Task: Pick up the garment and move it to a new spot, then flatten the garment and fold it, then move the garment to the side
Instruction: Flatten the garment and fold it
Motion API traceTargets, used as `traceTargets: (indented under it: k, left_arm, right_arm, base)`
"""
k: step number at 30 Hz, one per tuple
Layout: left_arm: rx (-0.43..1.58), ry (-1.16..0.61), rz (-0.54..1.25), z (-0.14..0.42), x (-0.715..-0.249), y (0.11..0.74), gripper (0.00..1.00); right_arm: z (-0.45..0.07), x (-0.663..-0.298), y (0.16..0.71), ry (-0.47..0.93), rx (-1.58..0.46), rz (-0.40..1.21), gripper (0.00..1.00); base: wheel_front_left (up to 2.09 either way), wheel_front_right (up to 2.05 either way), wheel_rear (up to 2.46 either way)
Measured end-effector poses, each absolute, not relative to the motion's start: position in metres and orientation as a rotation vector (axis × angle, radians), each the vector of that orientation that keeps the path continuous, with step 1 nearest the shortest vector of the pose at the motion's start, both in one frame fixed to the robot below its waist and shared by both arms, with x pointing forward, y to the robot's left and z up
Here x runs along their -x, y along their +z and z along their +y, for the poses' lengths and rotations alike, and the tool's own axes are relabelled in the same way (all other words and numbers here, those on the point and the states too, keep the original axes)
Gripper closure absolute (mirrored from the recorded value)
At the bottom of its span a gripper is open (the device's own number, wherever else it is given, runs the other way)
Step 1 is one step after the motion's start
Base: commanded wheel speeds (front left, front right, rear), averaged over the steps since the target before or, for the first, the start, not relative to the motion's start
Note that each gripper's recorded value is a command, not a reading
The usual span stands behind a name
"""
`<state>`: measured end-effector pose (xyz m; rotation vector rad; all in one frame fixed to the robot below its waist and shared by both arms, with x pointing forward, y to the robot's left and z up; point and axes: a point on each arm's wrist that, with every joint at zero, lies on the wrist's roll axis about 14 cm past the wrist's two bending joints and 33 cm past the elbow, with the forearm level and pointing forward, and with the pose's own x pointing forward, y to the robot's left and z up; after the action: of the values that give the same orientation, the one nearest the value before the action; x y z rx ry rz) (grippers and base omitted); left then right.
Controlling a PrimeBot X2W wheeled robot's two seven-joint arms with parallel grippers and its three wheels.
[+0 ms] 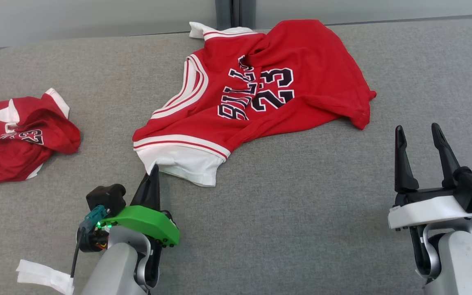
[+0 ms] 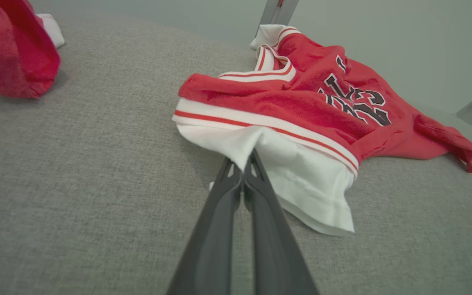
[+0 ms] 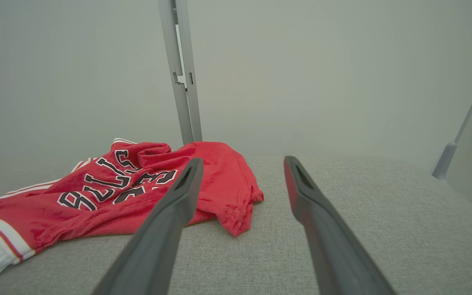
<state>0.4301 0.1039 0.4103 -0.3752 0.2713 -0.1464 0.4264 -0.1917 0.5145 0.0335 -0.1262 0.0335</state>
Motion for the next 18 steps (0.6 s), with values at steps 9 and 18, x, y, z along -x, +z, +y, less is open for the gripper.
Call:
traceTargets:
  k: [9, 18]
  left_arm:
    - [0.383, -0.1, 0.118, 0.129, -0.432, 0.452, 1.0]
    - [0.377, -0.091, 0.105, 0.133, -0.425, 0.456, 1.0]
  right_arm:
    - [-0.191, -0.446, 0.471, 0.016, -0.079, 0.026, 0.0]
    - [-0.175, -0.482, 0.429, 0.05, -0.111, 0.213, 0.0]
  base:
    - [0.0, 0.0, 0.0]
    - [0.0, 0.0, 0.0]
